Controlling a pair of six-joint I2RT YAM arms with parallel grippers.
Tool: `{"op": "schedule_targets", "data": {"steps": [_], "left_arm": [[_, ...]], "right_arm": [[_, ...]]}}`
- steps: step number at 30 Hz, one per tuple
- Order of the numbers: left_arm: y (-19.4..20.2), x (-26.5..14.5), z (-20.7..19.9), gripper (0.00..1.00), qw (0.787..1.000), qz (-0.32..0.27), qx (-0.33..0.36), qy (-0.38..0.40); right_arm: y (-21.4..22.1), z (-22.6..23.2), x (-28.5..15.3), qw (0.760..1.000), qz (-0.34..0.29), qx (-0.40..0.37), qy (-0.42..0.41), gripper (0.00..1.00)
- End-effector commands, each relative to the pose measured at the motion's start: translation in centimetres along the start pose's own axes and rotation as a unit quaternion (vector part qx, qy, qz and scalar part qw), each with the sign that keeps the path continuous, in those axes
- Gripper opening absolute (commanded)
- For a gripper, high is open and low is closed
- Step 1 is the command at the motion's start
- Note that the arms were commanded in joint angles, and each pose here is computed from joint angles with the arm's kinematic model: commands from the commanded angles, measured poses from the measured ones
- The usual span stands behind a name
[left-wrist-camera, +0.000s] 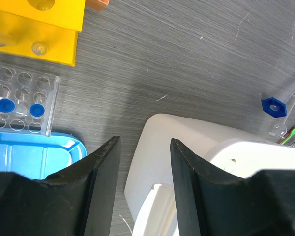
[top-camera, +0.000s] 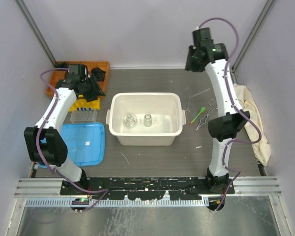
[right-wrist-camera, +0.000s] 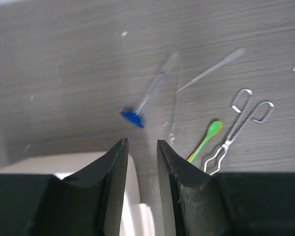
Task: Organize the chemistry lab equipment
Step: Pick up the chemistry item at the center of the board.
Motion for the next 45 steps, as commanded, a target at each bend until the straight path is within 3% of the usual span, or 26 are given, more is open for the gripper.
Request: {"op": "schedule_targets", "data": {"steps": [1,4,14,21,34,45], "left_arm": [[-1.8,-1.5,-1.4,0.46,0.999,-0.040,0.010,0.031],[-2.1,-1.5,-1.8,0.46,0.998,-0.041,0.009,0.035],[-2.6,-1.8,-2.1,0.46,0.998,-0.049,0.011,0.033],[-3.0,-1.6,-2.1,0.46,0.998,-0.047,0.012,0.028],[-2.6,-1.5,-1.8,0.46,0.999,-0.041,0.014,0.015],[-2.6,-1.4,-1.6,0.46,0.999,-0.045,0.010,0.000]], "right_arm": [[-4.6,-3.0,-3.0,0.993,-0.095,0.064,-0.014,0.36],[-4.9,-4.3,0.3,0.992,-0.084,0.089,-0.010,0.37],[-0.8,-5.1,11.5,0.993,0.052,0.102,-0.002,0.43],[2.8,-6.4,15.2,0.989,0.108,0.096,0.010,0.44],[3.7,-9.2,20.1,0.986,0.121,0.113,0.024,0.43],[2.0,-11.9,22.8,0.985,0.087,0.148,0.005,0.44]]}}
Point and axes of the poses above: each gripper's point midway between its finger pads, its own x axis out along the fingers, its own z axis along the line the jaws close on, y = z × x, the point moved 5 cm from there along -x, back along the fingers, and after that the axes turned 6 degrees about x, right-handed, at the moved point
